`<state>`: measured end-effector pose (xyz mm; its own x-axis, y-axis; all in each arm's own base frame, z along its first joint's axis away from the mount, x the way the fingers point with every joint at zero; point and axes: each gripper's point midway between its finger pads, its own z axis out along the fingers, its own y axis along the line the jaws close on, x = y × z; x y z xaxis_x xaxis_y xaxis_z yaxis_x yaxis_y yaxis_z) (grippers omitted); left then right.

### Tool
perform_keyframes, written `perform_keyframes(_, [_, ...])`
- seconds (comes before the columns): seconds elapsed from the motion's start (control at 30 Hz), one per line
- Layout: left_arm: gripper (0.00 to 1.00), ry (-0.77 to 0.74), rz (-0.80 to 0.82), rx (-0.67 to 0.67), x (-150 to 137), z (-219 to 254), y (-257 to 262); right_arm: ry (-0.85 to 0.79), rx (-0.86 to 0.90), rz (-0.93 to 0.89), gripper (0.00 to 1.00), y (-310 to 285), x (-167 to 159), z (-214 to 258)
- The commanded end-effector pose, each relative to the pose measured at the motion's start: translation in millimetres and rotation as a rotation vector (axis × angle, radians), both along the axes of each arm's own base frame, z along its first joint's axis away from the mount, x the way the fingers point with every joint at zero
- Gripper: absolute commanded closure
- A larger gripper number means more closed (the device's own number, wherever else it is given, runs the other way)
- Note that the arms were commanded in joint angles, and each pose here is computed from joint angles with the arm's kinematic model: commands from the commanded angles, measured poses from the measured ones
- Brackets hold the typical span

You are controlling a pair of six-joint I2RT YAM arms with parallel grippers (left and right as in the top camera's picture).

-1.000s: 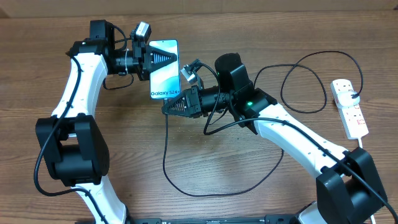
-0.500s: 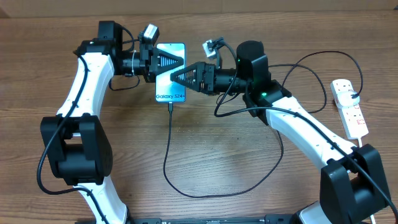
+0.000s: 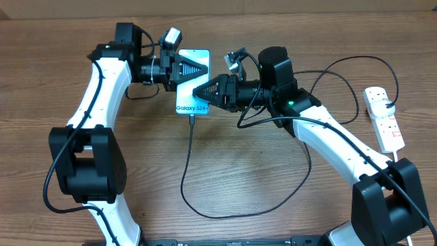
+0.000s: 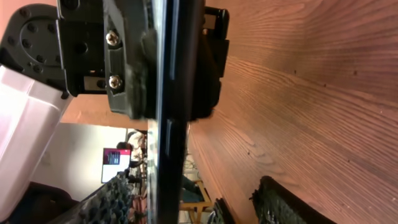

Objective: Plug charger to phone and switch on socket
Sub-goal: 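Lower the phone flat onto the table with both grippers and release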

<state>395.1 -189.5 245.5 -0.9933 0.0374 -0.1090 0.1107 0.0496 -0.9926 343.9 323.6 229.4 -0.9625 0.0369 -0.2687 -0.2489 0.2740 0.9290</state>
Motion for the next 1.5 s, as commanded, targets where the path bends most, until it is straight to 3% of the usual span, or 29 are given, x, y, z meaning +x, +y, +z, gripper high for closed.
perform_keyframes(0.0, [0.96, -0.018, -0.025, -0.019, -5, 5, -8, -0.022, 0.012, 0.009, 0.41, 1, 2, 7])
perform_keyframes(0.17, [0.96, -0.019, -0.041, 0.000, -9, 2, -16, -0.018, 0.019, 0.025, 0.59, 1, -1, 8])
perform_keyframes(0.27, [0.96, -0.021, -0.037, 0.026, -8, -3, -16, -0.016, 0.021, 0.031, 0.92, 1, -2, 8])
perform_keyframes(0.3, [0.96, -0.022, -0.035, 0.037, -8, -4, -16, -0.017, 0.021, 0.031, 0.96, 1, -2, 8])
perform_keyframes(0.43, [0.91, -0.026, -0.021, 0.087, -5, -13, -15, -0.017, 0.022, 0.033, 0.96, 1, -3, 8])
perform_keyframes(0.5, [0.67, -0.031, -0.011, 0.120, -3, -18, -13, -0.017, 0.022, 0.034, 0.96, 1, -3, 8])
perform_keyframes(0.53, [0.45, -0.034, -0.006, 0.144, -2, -23, -13, -0.018, 0.020, 0.034, 0.96, 1, -3, 8])
perform_keyframes(0.63, [0.21, -0.033, 0.026, 0.245, 4, -39, -6, -0.025, 0.010, 0.040, 0.96, 1, -4, 5])
perform_keyframes(0.7, [0.15, -0.013, 0.058, 0.317, 9, -51, 1, -0.022, -0.003, 0.044, 0.96, 0, -5, 1])
perform_keyframes(0.83, [0.11, 0.008, 0.130, 0.449, 21, -71, 25, 0.029, -0.100, -0.010, 0.96, -8, -3, -23])
perform_keyframes(1.03, [0.08, 0.055, 0.240, 0.627, 32, -97, 75, 0.130, -0.386, -0.130, 0.96, -39, -4, -89])
perform_keyframes(1.23, [0.27, 0.181, 0.330, 0.814, 23, -123, 135, 0.233, -0.523, -0.128, 0.96, -51, -11, -142])
perform_keyframes(1.47, [0.28, 0.290, 0.372, 1.097, -1, -149, 198, 0.264, -0.503, -0.060, 0.96, -28, -14, -179])
